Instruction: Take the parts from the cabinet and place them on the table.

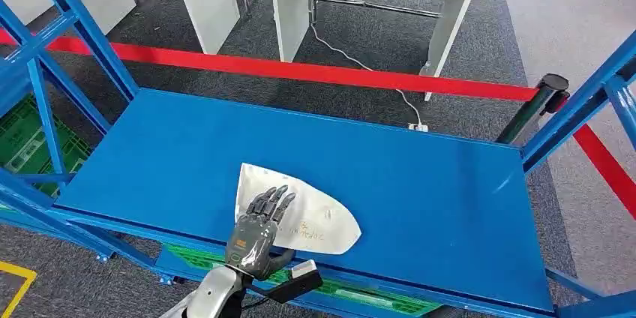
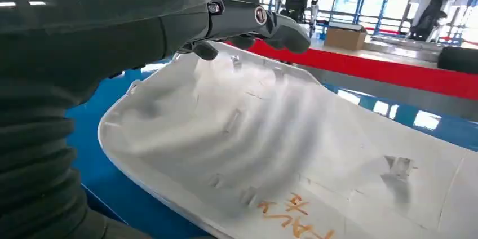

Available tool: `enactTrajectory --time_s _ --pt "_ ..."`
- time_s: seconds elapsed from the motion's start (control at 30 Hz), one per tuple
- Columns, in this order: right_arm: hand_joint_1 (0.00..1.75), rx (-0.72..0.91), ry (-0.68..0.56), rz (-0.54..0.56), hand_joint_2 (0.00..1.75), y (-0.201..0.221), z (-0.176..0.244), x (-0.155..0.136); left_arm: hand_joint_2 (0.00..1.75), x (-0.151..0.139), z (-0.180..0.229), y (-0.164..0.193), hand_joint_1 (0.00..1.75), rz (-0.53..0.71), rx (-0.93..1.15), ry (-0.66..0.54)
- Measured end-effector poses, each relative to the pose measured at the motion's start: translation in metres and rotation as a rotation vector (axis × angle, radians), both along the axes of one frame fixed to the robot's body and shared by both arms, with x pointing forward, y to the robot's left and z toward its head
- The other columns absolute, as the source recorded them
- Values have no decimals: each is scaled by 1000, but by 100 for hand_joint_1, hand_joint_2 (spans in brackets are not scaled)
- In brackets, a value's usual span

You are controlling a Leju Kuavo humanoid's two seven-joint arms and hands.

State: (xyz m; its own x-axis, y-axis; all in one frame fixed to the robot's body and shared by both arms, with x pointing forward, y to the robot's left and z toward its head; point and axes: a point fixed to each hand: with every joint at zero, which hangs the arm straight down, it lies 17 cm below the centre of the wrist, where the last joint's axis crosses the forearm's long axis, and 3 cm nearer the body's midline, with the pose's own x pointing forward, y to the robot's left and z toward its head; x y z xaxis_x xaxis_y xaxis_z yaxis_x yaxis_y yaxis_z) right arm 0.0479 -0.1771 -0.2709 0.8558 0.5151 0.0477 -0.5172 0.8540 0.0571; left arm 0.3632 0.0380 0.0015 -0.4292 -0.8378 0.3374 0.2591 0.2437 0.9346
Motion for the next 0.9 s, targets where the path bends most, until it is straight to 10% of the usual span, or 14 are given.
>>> enactTrajectory --time_s 0.13,0.2,0.27,0.9 --pt "0 0 0 0 0 0 0 0 175 0 0 0 9 1 1 0" --pt "0 0 0 0 0 0 0 0 175 1 0 0 120 1 1 1" --pt "0 0 0 0 0 0 0 0 175 0 -3 -1 169 -1 7 8" --pt "0 2 0 0 0 1 0 0 175 7 -7 5 175 9 32 12"
